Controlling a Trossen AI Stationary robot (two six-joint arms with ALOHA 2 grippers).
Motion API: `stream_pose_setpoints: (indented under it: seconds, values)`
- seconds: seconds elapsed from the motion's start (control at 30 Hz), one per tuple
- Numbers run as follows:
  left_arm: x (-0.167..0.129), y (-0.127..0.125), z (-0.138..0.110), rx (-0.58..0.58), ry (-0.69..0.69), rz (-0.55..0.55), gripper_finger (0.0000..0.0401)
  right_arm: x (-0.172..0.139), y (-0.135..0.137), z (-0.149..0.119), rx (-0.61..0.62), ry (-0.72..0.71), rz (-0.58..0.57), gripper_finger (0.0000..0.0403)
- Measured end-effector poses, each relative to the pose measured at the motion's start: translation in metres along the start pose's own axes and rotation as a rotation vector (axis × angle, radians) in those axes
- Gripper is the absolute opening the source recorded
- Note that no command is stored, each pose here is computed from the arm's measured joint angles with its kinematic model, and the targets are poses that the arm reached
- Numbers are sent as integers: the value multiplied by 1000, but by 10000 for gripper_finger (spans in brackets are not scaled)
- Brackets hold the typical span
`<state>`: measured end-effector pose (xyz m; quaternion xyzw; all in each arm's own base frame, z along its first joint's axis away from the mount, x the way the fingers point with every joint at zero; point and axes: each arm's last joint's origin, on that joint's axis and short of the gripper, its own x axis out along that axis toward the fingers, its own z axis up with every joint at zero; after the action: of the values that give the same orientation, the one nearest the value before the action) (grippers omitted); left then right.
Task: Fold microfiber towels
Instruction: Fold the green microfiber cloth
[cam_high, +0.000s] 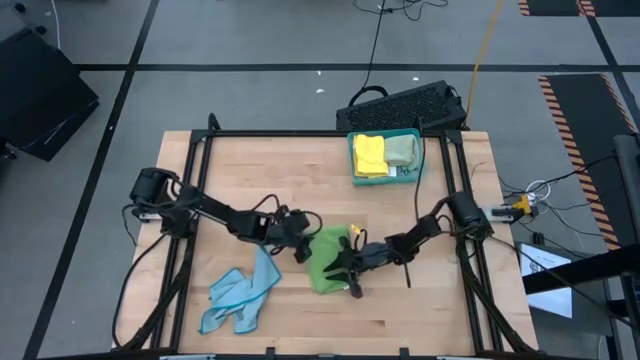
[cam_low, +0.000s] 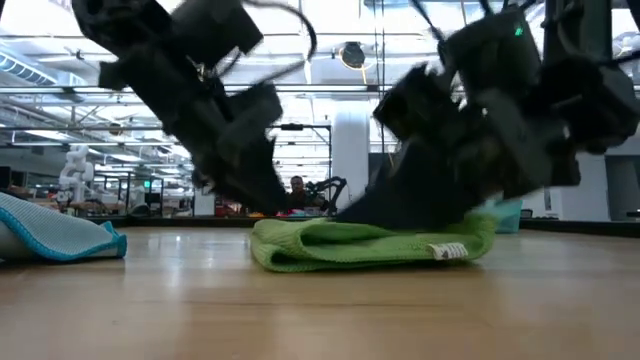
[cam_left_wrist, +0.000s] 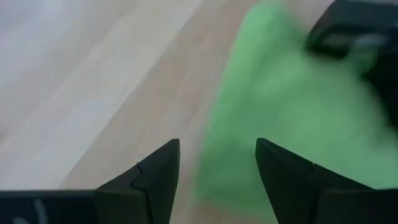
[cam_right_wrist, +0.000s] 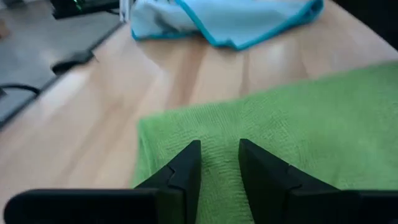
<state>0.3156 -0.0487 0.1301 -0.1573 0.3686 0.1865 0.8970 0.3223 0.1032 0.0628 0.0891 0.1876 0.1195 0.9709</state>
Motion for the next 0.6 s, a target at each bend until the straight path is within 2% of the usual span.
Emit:
stream_pose_setpoints:
  seconds: [0.13,0.23,0.43,0.6]
  values:
    - [3,7,3,-11,30,-20,214,3,-3,-7,17,8,-9,100]
    - [4,9,4,-10,60,-52,214,-2,0,-1,16,11,3,100]
    - [5,19,0,-19,143,-15,214,-17,11,39,-9,-75,33,100]
    - [5,19,0,53,149,-35,208,-40,13,61,-75,23,-42,109]
